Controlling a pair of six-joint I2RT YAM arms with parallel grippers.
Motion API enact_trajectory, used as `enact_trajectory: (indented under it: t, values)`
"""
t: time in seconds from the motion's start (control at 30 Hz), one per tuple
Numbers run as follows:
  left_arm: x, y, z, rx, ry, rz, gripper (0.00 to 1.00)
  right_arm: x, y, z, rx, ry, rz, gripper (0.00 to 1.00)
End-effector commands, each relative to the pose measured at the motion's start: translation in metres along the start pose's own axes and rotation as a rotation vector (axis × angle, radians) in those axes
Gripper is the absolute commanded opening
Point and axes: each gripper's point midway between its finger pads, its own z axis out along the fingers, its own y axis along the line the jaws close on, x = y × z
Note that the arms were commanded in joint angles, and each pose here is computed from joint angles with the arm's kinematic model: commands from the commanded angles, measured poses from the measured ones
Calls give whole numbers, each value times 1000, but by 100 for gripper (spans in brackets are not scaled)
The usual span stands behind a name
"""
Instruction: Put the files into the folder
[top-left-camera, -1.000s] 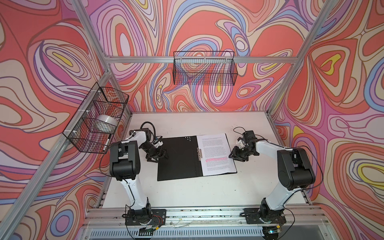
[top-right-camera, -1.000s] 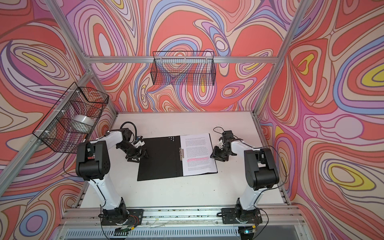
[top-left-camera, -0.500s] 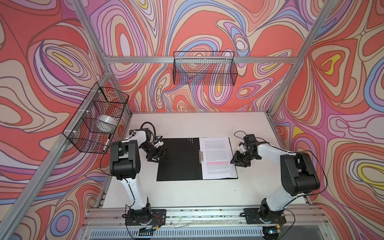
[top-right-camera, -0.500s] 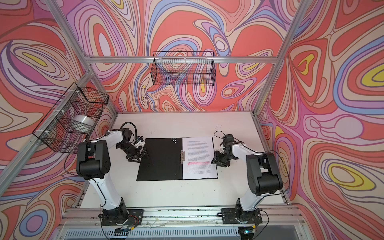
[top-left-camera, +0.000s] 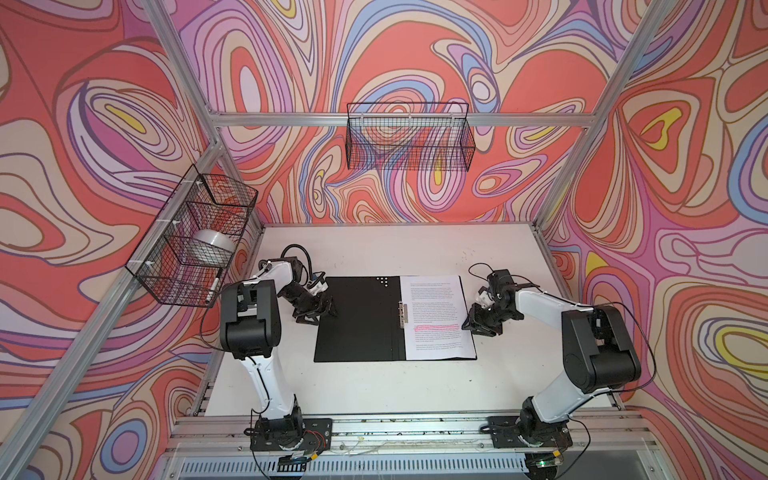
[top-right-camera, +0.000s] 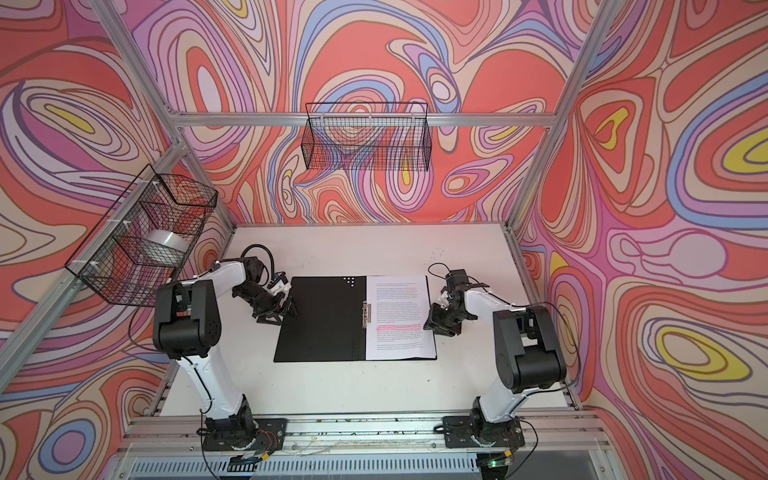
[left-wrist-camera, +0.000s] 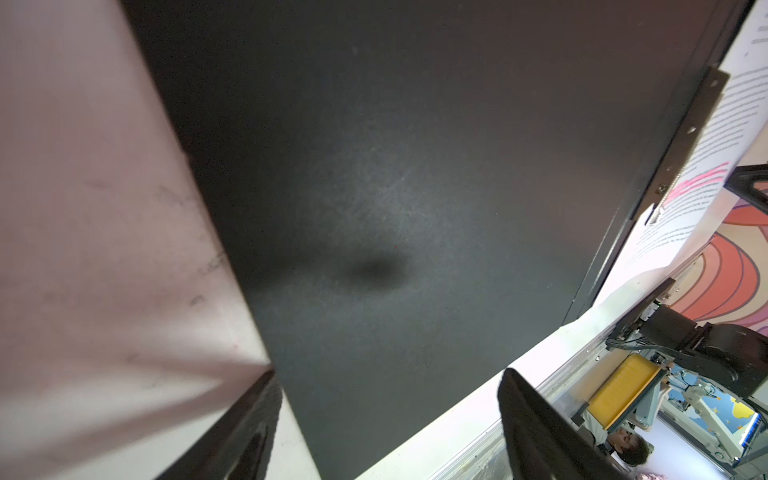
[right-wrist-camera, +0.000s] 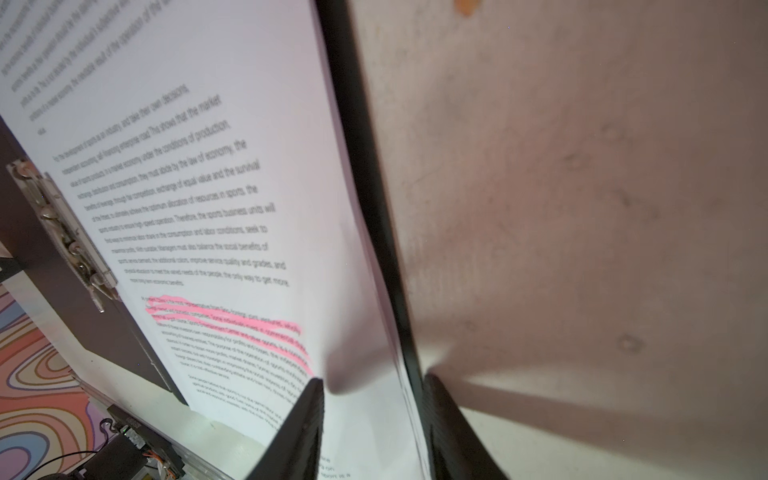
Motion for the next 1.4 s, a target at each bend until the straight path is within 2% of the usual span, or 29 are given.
enact_trajectory:
  t: [0.0, 0.57, 1.37]
  values:
    - [7, -20, 4, 114, 33, 15, 82, 3, 0, 2, 7, 15, -4, 41]
    - [17, -66, -28, 286, -40, 112, 80, 3, 0, 5, 3, 30, -5, 41]
    - [29, -93, -47, 409, -88, 220, 79, 1, 3, 6, -7, 33, -4, 41]
